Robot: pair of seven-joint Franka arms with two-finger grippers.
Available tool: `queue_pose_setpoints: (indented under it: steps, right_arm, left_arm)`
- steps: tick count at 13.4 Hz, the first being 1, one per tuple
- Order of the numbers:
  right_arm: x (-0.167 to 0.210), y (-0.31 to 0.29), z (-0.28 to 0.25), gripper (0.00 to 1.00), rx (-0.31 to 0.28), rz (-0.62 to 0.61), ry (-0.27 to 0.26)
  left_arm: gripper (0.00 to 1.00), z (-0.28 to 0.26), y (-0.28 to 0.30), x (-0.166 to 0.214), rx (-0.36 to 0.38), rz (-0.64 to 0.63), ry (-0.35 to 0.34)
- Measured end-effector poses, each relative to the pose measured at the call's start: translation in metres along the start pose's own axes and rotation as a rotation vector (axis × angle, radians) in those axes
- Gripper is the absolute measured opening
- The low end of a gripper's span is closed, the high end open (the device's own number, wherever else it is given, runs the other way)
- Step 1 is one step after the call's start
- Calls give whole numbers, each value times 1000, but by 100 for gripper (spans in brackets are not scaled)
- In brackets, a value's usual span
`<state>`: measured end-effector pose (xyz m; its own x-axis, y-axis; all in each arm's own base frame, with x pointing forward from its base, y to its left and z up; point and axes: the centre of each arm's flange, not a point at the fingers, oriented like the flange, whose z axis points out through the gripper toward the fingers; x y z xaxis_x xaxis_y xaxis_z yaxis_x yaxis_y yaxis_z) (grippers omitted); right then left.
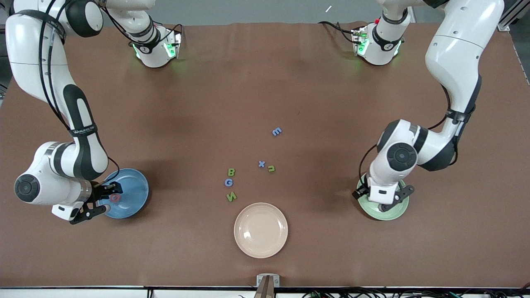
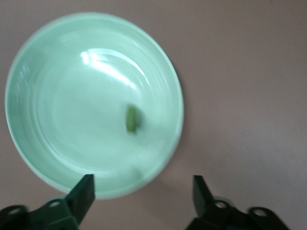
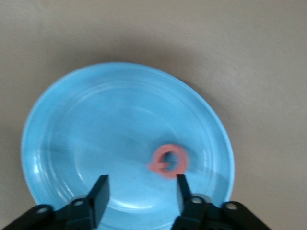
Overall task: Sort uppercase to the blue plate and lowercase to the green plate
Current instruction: 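Move both grippers back over the letters in the middle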
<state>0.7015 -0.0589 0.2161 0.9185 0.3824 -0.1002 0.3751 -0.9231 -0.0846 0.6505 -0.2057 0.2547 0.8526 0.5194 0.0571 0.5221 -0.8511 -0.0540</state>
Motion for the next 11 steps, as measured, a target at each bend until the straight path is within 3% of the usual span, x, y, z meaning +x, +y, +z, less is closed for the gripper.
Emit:
queue_pose_setpoints:
  steps: [1, 3, 6, 11]
  right_arm:
    - [5, -8, -2, 68, -1, -7, 7]
    - [19, -30, -7, 78, -5, 2, 19]
    - [50, -99, -10, 82, 2, 16, 37]
    - [103, -252, -17, 86, 48, -85, 246]
  left_arm:
    - [100, -7, 12, -16, 1, 12, -9]
    - [100, -17, 39, -57, -5, -8, -24]
    - [100, -13, 85, -145, 8, -58, -34]
    - [96, 6, 130, -274, 22, -99, -50]
